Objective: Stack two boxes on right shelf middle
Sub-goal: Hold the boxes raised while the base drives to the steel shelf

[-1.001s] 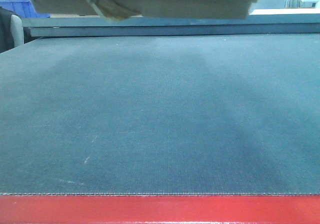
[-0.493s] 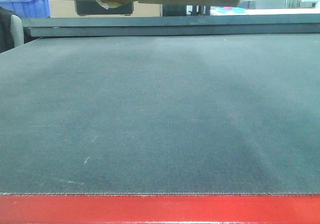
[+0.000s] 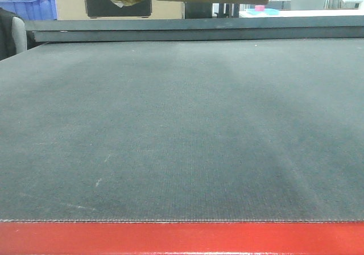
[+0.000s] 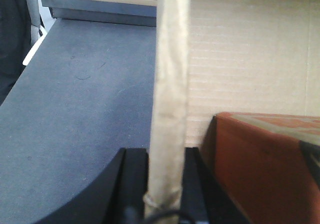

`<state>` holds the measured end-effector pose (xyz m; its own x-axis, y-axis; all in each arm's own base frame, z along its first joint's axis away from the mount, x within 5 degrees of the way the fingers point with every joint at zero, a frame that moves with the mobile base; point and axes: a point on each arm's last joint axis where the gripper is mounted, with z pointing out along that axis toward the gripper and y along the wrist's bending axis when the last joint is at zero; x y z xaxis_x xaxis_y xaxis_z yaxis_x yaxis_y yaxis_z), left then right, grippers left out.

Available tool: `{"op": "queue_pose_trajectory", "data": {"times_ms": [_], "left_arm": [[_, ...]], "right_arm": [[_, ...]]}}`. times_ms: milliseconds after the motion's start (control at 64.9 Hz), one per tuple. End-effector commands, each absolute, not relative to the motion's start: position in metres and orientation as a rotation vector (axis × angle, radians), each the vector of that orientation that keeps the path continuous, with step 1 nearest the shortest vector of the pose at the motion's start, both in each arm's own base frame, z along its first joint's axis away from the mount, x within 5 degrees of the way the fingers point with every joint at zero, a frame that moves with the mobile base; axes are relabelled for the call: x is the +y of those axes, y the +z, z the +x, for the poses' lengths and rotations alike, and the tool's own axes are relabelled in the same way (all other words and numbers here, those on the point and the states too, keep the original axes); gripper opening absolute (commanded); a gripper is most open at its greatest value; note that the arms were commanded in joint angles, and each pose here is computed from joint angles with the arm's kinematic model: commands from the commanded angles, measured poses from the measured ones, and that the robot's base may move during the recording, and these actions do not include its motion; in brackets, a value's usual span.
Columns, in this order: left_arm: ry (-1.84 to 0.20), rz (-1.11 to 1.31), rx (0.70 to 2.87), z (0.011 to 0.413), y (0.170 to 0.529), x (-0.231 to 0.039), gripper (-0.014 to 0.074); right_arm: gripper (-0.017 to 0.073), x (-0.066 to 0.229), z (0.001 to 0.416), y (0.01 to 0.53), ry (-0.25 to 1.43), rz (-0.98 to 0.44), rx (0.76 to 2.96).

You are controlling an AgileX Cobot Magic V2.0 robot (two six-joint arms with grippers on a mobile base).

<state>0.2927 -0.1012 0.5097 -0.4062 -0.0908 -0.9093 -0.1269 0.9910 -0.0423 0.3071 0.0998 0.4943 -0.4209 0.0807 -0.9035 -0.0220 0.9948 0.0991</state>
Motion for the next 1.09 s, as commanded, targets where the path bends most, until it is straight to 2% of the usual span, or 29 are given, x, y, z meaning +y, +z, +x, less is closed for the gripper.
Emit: {"op": "queue_pose_trajectory", "data": {"times_ms": [0, 1078], "left_arm": [[0.058, -0.157, 1.926, 0.2884, 0.5210, -0.0957, -0.0111], [0.055, -0.154, 1.920, 0.2887, 0.5215, -0.0960, -0.0111]], "right_arm": [[-0.0155, 0.0937, 0.3009, 0.5096, 0.101, 0.037, 1.915], [-0.0155, 0.0972, 0.3031, 0.5176, 0.142, 0.010, 1.825]]}}
